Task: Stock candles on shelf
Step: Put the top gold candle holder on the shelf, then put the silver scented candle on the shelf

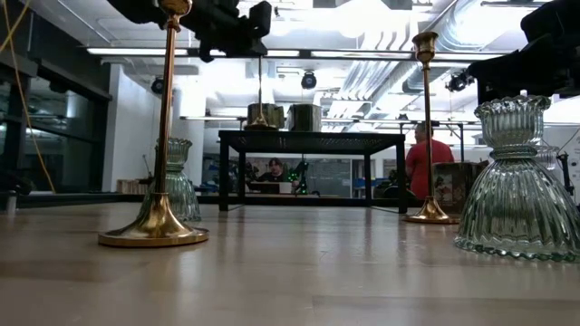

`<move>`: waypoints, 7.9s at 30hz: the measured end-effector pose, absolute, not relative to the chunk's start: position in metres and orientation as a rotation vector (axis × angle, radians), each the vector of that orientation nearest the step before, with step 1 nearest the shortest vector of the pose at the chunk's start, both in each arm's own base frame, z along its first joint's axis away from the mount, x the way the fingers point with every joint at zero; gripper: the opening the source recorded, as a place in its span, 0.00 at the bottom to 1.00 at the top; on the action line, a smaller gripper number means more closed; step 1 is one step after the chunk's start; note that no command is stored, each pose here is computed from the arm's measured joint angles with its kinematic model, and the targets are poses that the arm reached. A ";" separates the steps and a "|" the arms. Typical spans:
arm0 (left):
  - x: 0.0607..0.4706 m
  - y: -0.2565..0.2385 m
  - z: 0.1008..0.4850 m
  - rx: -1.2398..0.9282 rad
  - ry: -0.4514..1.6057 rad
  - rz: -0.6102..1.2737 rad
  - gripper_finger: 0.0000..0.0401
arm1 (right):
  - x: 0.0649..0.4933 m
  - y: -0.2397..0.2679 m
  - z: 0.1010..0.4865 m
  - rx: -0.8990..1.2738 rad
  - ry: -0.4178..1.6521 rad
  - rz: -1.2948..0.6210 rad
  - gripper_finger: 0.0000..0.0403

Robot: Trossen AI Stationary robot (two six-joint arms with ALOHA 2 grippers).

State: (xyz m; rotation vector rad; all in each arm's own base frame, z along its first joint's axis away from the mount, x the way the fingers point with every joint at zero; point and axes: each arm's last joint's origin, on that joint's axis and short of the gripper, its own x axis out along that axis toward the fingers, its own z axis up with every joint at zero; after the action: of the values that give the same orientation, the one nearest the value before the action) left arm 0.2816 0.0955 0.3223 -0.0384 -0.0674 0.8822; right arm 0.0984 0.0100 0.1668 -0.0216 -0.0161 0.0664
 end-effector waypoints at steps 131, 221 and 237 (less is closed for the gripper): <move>0.117 0.028 0.170 -0.110 -0.003 0.118 0.57 | 0.098 0.010 0.167 -0.022 -0.016 0.066 0.01; 0.116 0.027 0.159 -0.143 0.152 0.131 0.57 | 0.087 -0.054 0.299 0.618 0.424 -1.079 0.01; 0.116 0.027 0.159 -0.143 0.152 0.130 0.57 | 0.119 -0.102 0.267 0.771 0.748 -1.054 0.47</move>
State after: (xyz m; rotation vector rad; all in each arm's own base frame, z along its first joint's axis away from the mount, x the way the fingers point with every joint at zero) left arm 0.1156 0.0273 0.1595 -0.1430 0.1518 0.1301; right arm 0.1192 -0.1017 0.2667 0.7713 0.7479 -1.0537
